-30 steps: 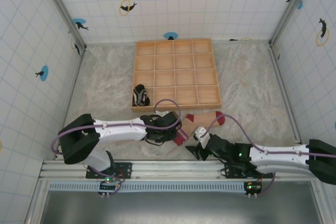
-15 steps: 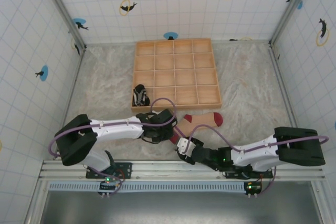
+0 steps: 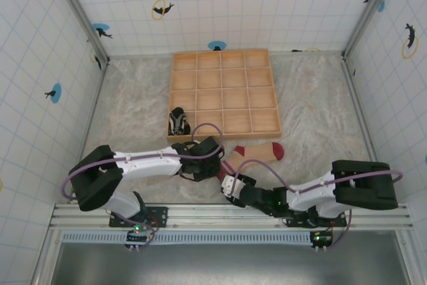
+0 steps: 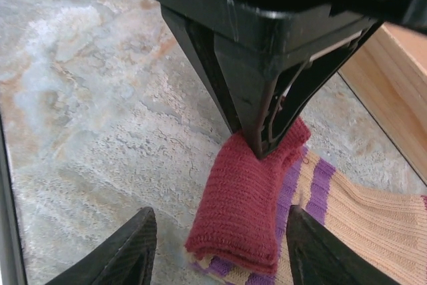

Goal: Roll the socks

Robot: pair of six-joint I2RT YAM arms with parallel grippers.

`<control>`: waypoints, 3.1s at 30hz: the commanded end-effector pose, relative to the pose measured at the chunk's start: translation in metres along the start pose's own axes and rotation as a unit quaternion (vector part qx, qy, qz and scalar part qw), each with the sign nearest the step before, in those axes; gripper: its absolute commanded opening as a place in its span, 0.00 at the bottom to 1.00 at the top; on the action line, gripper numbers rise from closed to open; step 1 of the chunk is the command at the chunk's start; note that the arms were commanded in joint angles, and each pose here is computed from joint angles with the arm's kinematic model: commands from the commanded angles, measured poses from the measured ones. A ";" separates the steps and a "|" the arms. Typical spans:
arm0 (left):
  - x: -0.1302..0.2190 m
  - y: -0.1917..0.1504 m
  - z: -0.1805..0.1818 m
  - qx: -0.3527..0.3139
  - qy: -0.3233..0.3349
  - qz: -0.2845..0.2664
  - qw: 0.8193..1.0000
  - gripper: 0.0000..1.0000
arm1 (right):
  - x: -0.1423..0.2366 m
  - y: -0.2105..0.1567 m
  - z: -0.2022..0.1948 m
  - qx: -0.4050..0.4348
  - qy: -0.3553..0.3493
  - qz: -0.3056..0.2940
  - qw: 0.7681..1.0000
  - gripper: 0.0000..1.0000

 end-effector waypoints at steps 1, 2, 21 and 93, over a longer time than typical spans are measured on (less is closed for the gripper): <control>0.004 0.000 0.000 -0.010 -0.008 0.009 1.000 0.00 | -0.009 0.015 -0.004 -0.013 -0.012 -0.021 1.000 0.52; 0.004 0.000 0.000 -0.010 -0.009 0.011 1.000 0.00 | -0.011 0.014 -0.003 -0.010 -0.013 -0.017 1.000 0.52; 0.008 0.003 0.003 -0.005 -0.029 0.002 1.000 0.12 | -0.022 -0.006 -0.001 -0.087 -0.021 0.046 0.995 0.03; -0.053 -0.012 -0.020 -0.047 -0.109 -0.117 0.986 0.38 | 0.018 -0.106 -0.033 -0.684 0.055 0.080 0.723 0.00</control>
Point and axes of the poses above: each hand's point on the last joint's axis, 136 mm out from that joint toward the fingers, its own x axis back along the fingers, its own z axis along the line the jaws close on, y = z × x, the point moved 10 cm from there along x, back along the fingers, and after that the axes turned 13 degrees about x, right-handed, at the moved point
